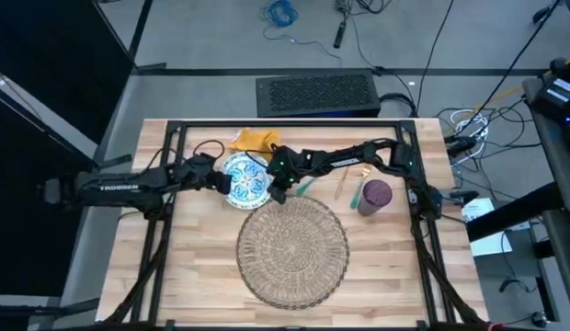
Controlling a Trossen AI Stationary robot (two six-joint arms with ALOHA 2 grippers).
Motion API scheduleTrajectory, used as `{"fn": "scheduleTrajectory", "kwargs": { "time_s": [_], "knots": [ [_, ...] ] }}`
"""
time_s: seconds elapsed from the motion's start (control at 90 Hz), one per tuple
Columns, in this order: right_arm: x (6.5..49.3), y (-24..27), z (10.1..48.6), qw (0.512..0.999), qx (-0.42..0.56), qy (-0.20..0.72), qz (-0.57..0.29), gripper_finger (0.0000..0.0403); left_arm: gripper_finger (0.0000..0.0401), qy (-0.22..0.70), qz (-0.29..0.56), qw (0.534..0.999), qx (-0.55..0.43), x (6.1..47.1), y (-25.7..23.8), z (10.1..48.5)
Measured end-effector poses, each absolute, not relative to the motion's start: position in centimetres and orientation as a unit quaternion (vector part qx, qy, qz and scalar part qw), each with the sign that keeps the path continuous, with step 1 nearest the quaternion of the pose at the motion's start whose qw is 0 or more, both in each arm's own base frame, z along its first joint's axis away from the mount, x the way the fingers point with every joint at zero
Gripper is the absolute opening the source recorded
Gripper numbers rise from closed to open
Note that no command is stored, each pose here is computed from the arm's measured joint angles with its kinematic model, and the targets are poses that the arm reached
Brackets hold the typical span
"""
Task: Set table place
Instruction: Put the white plate to the center of the brown table mat
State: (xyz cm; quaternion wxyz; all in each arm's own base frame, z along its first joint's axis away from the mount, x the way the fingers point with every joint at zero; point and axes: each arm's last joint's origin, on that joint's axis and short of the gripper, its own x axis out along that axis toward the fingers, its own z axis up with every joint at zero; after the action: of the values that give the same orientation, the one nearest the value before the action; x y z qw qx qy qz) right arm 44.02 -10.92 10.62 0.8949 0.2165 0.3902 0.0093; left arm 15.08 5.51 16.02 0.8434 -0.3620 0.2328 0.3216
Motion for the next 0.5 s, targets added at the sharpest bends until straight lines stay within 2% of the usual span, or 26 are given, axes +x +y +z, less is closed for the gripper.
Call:
{"fn": "scheduleTrajectory", "kwargs": {
  "time_s": [0.256,0.5],
  "knots": [
    [44.3,-10.4,12.4,0.913,0.195,0.357,0.038,0.0017,0.0004,0.221,0.321,0.851,-0.351,14.8,5.4,16.5],
    [43.4,-8.9,21.9,0.963,0.095,0.249,0.041,0.0099,0.0002,0.208,0.335,0.856,-0.334,14.6,5.5,16.8]
  ]
}}
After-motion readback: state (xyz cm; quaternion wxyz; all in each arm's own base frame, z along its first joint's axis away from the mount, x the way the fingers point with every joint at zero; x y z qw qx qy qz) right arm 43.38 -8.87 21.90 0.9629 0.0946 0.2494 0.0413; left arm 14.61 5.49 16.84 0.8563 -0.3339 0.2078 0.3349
